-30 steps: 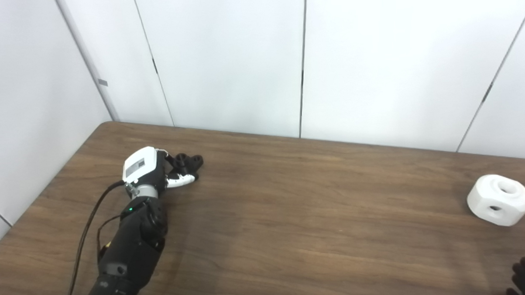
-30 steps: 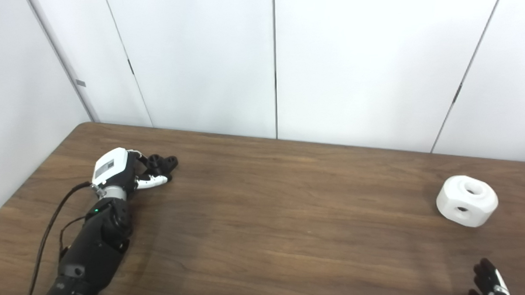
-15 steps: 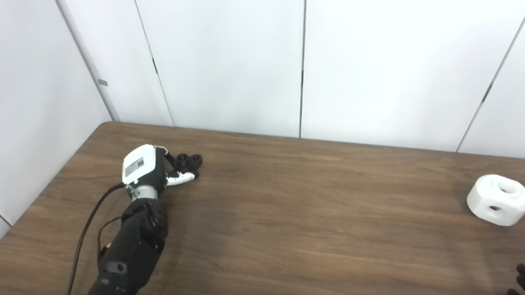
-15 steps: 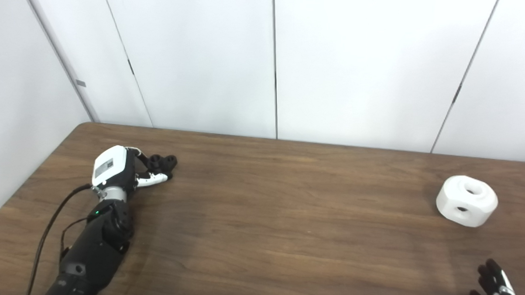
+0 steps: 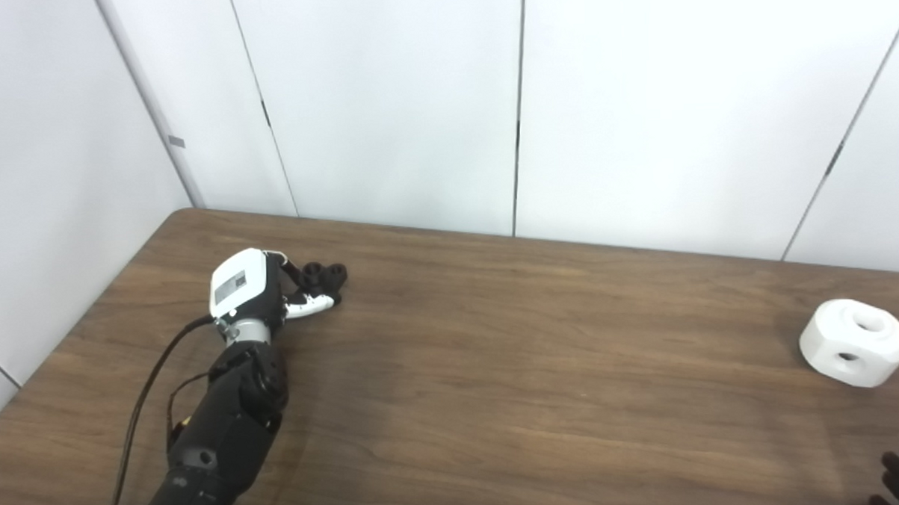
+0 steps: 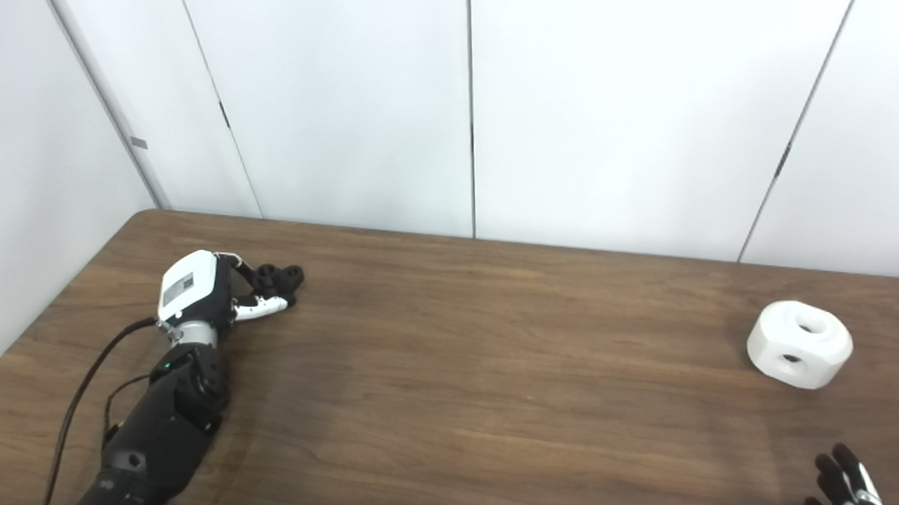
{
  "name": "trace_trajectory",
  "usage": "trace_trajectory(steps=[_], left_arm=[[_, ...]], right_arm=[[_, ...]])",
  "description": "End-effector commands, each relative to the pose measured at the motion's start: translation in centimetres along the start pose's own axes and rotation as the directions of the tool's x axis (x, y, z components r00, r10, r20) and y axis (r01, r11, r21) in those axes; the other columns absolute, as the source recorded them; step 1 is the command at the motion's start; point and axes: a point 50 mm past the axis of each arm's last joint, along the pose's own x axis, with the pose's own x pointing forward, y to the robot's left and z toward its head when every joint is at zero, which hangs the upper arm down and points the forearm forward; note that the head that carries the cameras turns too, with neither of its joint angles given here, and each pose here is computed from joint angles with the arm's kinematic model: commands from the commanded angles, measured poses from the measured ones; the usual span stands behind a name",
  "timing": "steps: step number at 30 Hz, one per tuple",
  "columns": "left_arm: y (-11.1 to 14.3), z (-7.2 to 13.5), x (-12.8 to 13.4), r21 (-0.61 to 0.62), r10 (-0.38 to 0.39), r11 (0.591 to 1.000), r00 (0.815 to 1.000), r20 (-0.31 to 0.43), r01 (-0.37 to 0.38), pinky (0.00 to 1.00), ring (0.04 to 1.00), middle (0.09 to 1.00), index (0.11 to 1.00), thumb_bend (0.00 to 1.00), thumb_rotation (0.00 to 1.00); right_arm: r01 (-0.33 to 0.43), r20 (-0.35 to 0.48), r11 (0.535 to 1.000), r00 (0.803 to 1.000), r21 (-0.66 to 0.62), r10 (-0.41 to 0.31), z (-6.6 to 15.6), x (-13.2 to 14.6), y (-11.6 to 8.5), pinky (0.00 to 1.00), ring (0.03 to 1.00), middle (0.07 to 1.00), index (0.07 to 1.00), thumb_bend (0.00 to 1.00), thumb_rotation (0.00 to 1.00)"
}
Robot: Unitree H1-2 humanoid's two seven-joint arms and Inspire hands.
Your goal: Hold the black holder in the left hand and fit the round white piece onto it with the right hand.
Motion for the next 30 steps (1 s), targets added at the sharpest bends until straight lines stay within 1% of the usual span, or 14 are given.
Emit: trace_trajectory(steps=[1,7,9,13,17,20,24,26,29,30], left_arm=[[1.5,0.8,0.7,0.007,0.035,0.999,0.999,0.03,-0.035,0.94,0.892,0.811,0.487,0.52,0.05],[1.6,1.1,-0.1,0.023,0.031,0.999,0.997,0.066,-0.032,0.94,0.852,0.762,0.487,0.52,0.05],[1.7,1.3,-0.6,0.026,0.02,0.999,0.996,0.089,-0.023,0.96,0.853,0.757,0.487,0.52,0.05],[1.7,1.5,-2.1,0.032,-0.004,0.999,0.992,0.127,0.0,0.98,0.858,0.766,0.488,0.52,0.05],[1.5,1.6,-3.9,0.028,-0.034,0.999,0.988,0.152,0.03,0.97,0.869,0.796,0.488,0.52,0.05],[1.1,1.7,-5.2,0.035,-0.057,0.998,0.984,0.171,0.052,0.98,0.872,0.803,0.488,0.52,0.05],[0.3,2.0,-7.1,0.049,-0.076,0.997,0.973,0.217,0.067,0.98,0.873,0.805,0.488,0.52,0.05],[0.0,2.4,-7.9,0.053,-0.081,0.996,0.965,0.248,0.07,0.98,0.878,0.815,0.489,0.52,0.05],[-0.1,3.3,-9.1,0.069,-0.092,0.995,0.945,0.315,0.074,0.98,0.887,0.823,0.489,0.52,0.05],[-0.1,3.6,-9.6,0.071,-0.097,0.994,0.937,0.335,0.077,0.98,0.89,0.824,0.49,0.52,0.05]], right_arm=[[0.004,0.048,0.999,0.999,-0.036,-0.003,1.2,0.0,-0.5,0.99,0.999,0.978,0.993,0.52,1.0],[-0.003,0.042,0.998,0.999,-0.064,0.006,1.3,0.2,-0.3,1.0,1.0,0.98,0.993,0.51,1.0],[0.0,0.036,0.997,0.999,-0.074,0.003,1.4,0.2,-0.3,1.0,1.0,0.979,0.987,0.53,1.0],[0.0,0.035,0.996,0.999,-0.086,0.003,1.5,0.3,-0.3,1.0,1.0,0.982,0.986,0.55,1.0],[0.0,0.031,0.995,1.0,-0.097,0.003,1.6,0.3,-0.1,1.0,1.0,0.982,0.987,0.57,1.0],[-0.001,0.029,0.994,1.0,-0.114,0.004,1.6,0.4,-0.1,1.0,1.0,0.981,0.986,0.57,1.0],[-0.006,0.028,0.991,1.0,-0.136,0.01,1.4,0.7,0.0,1.0,0.999,0.976,0.98,0.6,1.0],[-0.007,0.022,0.991,1.0,-0.132,0.01,1.5,0.7,0.2,1.0,0.999,0.974,0.977,0.62,1.0],[-0.012,0.029,0.992,0.999,-0.125,0.016,1.8,0.8,0.5,0.99,0.995,0.972,0.976,0.63,1.0],[-0.019,0.036,0.993,0.999,-0.115,0.023,1.8,0.9,0.6,1.0,0.998,0.976,0.981,0.62,1.0]])
